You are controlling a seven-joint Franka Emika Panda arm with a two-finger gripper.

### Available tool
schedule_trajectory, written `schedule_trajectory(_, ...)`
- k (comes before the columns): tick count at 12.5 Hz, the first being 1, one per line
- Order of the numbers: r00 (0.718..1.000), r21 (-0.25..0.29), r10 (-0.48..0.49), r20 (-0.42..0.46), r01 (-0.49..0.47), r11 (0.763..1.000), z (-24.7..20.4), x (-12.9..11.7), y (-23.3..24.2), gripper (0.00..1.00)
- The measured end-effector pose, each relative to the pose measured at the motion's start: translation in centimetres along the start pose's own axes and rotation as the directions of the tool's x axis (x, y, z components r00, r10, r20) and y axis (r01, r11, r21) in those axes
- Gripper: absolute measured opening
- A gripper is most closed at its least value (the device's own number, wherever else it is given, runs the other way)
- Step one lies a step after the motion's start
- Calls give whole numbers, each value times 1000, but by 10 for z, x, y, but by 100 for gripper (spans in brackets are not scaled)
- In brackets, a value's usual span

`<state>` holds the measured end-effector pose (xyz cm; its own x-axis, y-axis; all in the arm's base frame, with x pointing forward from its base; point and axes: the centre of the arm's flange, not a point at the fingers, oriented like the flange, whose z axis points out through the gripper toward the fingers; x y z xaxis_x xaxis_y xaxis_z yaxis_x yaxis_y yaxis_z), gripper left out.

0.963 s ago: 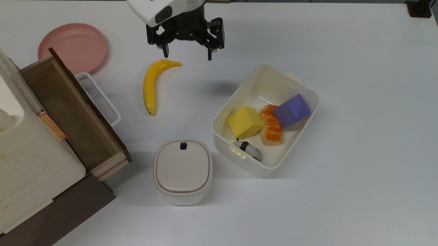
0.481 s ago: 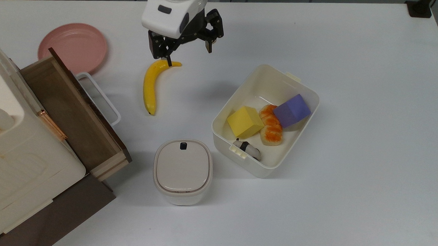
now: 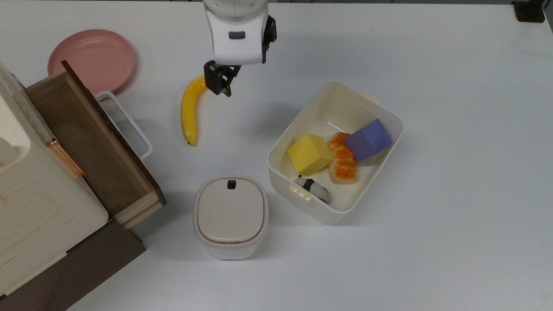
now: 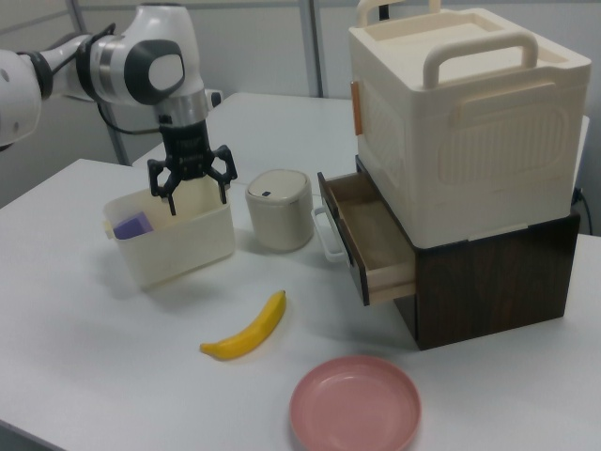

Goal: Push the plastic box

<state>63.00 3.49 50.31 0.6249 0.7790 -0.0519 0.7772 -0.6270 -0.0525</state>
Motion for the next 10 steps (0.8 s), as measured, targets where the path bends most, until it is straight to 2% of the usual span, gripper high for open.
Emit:
schedule_trajectory(5, 994, -17, -103, 23, 103, 995, 37, 44, -23, 100)
schedule_trajectory(10, 992, -56, -115, 55, 118, 991, 81, 78, -28, 100)
